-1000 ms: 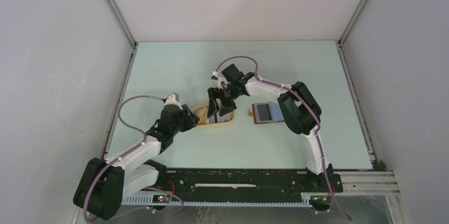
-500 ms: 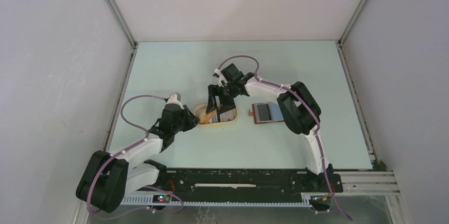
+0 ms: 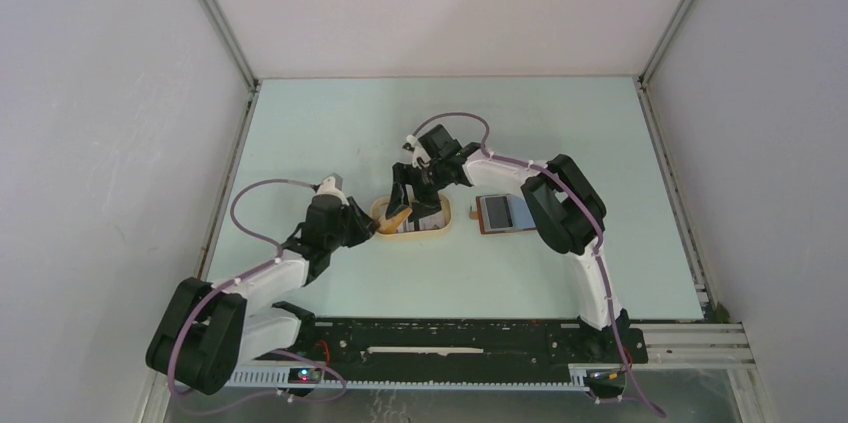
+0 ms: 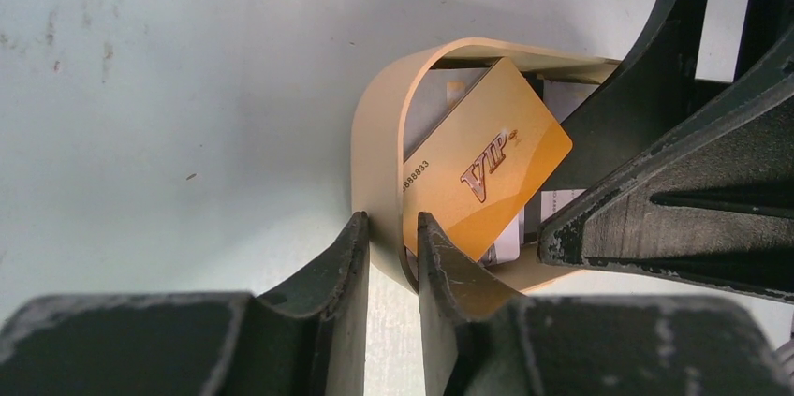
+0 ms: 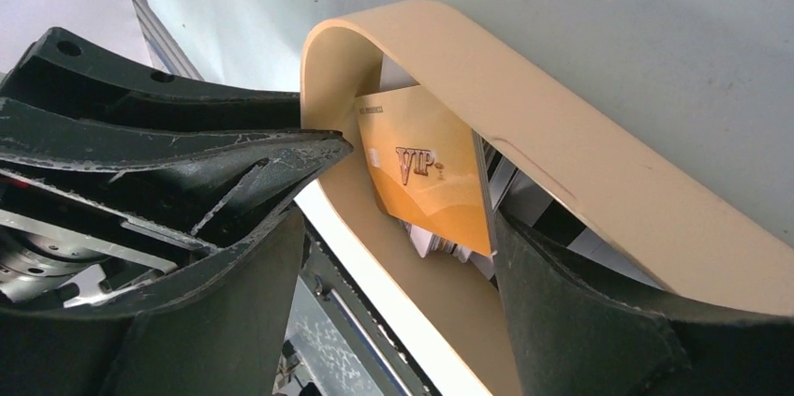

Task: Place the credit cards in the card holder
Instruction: Pick up the credit card from the storage box.

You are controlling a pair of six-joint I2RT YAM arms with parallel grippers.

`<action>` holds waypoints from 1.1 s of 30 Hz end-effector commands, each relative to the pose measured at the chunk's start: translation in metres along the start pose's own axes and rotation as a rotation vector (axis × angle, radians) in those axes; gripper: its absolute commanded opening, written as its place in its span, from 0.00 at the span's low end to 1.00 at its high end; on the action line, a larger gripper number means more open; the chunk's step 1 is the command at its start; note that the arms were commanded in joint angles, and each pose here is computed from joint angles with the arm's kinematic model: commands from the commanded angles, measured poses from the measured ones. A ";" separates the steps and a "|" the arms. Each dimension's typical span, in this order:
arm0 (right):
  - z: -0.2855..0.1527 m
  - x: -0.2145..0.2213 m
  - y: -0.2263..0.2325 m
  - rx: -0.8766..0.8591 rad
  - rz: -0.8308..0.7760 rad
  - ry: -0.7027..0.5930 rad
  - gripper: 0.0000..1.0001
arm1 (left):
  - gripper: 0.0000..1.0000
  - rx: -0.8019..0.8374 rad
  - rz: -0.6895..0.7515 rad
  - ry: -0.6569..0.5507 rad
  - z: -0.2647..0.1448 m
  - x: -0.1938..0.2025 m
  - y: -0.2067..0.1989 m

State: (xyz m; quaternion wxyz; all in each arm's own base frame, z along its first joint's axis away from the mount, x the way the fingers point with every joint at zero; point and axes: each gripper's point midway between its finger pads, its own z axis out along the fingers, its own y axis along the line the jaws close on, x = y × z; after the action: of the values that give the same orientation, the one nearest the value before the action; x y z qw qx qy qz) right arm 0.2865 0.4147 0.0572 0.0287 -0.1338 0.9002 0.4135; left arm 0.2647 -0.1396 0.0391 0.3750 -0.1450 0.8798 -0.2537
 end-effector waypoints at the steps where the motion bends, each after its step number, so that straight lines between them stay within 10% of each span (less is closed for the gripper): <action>1: 0.010 0.006 -0.007 -0.034 0.063 0.026 0.82 | 0.22 0.108 -0.007 0.051 -0.001 0.009 -0.020; 33: -0.009 0.002 0.017 -0.230 0.128 0.023 0.83 | 0.20 0.205 -0.020 0.078 0.000 0.012 -0.041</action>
State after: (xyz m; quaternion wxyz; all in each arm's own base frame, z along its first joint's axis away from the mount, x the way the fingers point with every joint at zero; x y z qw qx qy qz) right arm 0.2785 0.4199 0.0796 -0.0315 -0.1021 0.8432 0.5269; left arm 0.2686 -0.1479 0.0398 0.3724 -0.1425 0.8751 -0.2743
